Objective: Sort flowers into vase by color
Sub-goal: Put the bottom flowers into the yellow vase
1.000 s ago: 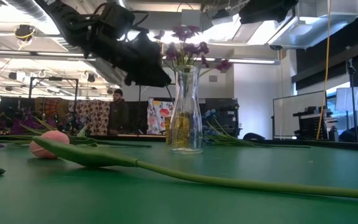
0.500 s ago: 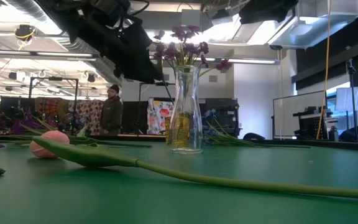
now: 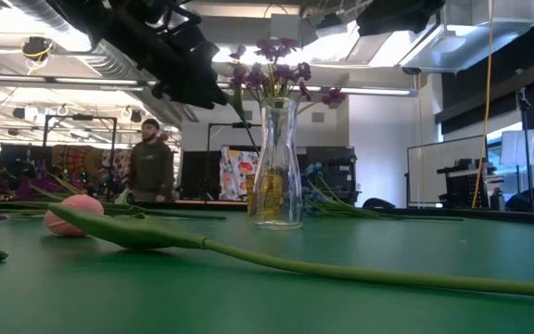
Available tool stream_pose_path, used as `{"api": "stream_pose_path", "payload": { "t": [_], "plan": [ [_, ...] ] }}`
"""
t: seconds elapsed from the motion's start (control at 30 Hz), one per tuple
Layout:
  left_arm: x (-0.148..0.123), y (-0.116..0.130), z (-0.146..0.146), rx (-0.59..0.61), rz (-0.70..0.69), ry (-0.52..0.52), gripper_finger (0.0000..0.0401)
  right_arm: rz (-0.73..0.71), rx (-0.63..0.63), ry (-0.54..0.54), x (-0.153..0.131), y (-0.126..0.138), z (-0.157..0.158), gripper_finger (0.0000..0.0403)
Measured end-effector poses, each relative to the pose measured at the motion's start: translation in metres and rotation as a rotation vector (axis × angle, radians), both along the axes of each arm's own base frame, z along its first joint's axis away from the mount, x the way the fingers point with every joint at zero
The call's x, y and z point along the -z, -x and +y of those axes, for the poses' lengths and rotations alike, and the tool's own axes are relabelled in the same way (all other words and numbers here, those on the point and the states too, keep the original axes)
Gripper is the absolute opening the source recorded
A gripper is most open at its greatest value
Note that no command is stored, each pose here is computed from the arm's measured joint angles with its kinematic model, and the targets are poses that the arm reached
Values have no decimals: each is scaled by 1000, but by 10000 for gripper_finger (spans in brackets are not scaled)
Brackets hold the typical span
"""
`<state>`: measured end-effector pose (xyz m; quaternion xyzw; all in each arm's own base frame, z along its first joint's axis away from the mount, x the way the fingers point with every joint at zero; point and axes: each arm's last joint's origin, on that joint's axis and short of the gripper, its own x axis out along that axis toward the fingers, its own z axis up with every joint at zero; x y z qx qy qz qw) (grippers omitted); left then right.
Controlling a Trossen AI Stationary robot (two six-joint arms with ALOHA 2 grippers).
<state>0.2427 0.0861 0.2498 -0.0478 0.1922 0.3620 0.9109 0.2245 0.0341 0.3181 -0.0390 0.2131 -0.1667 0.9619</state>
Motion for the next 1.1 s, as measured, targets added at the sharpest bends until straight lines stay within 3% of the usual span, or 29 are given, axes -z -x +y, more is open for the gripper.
{"api": "stream_pose_path", "payload": {
  "t": [0.5,0.63,0.8,0.93,1.1],
  "plan": [
    [-29,31,-7,19,-133,9,215,20,10,-16,2,1,0,177],
    [-17,41,-10,24,-191,-19,213,38,12,-29,4,2,0,177],
    [6,55,-11,106,-380,-41,204,5,14,-43,2,1,0,177],
    [28,63,-6,72,-449,-35,201,-40,6,-39,-3,-1,0,177],
    [34,61,3,69,-496,-10,200,-69,-8,-14,-6,-3,1,177]
  ]
}}
